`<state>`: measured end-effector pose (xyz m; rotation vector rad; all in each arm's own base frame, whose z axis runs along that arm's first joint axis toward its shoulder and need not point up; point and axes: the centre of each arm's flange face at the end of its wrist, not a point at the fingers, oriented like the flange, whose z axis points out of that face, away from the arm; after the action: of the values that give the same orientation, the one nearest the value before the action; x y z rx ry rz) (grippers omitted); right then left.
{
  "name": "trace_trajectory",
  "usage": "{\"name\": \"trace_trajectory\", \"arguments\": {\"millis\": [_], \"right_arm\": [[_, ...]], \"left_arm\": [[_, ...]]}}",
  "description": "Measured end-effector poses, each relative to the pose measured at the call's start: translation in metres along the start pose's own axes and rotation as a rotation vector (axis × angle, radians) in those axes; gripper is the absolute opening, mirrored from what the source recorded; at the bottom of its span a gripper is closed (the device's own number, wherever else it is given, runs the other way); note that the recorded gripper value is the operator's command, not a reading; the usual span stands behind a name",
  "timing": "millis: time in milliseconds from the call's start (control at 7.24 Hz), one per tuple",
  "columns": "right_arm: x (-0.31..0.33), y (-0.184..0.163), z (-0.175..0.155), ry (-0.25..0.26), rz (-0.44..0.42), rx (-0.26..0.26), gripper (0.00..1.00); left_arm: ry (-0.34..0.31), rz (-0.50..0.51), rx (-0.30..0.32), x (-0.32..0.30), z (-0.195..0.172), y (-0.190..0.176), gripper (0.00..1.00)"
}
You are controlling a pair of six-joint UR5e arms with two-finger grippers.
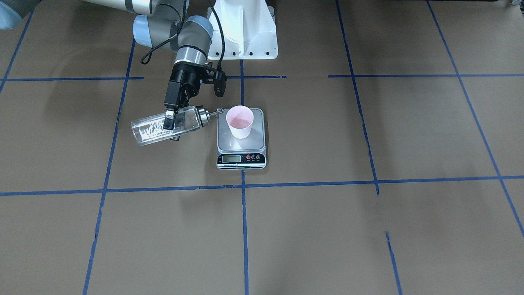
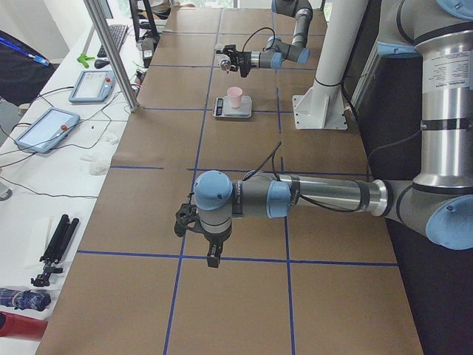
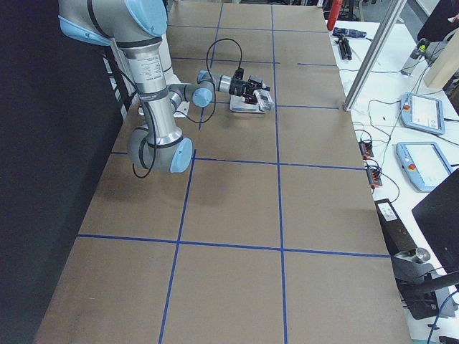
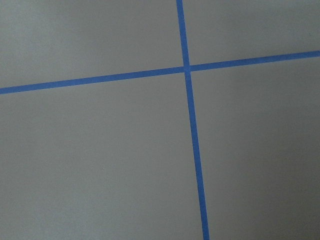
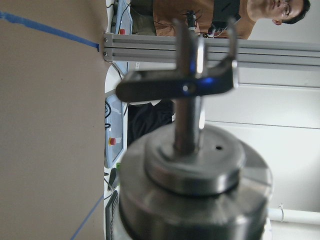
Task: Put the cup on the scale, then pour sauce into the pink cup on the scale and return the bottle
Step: 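Hold the bottle tilted over the cup to pour sauce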
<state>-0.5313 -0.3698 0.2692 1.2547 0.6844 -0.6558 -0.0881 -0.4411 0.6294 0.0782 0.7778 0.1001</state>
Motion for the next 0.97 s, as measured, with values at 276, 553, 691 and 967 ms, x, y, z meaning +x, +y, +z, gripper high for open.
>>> {"name": "trace_trajectory", "arguments": {"millis": [276, 553, 691, 967], "right_arm": [[-0.0028, -0.0051, -0.0033, 0.043, -0.082, 0.002, 0.0], [-0.0081, -0.007, -0.0089, 0.073, -0.145, 0.006, 0.0], [-0.0096, -0.0074, -0.0105, 0.08, -0.156, 0.008, 0.0], [-0.0103, -0.0075, -0.0111, 0.084, -0.161, 0.008, 0.0]], "left_arm": [[0.0, 0.001, 0.0, 0.0004, -0.0001, -0.0005, 1.0], [0.0, 0.001, 0.0, 0.0004, -0.0001, -0.0008, 1.0], [0.001, 0.0, 0.0, 0.0001, 0.0002, -0.0005, 1.0], [0.001, 0.0, -0.001, -0.0001, 0.0006, 0.0002, 1.0]]}}
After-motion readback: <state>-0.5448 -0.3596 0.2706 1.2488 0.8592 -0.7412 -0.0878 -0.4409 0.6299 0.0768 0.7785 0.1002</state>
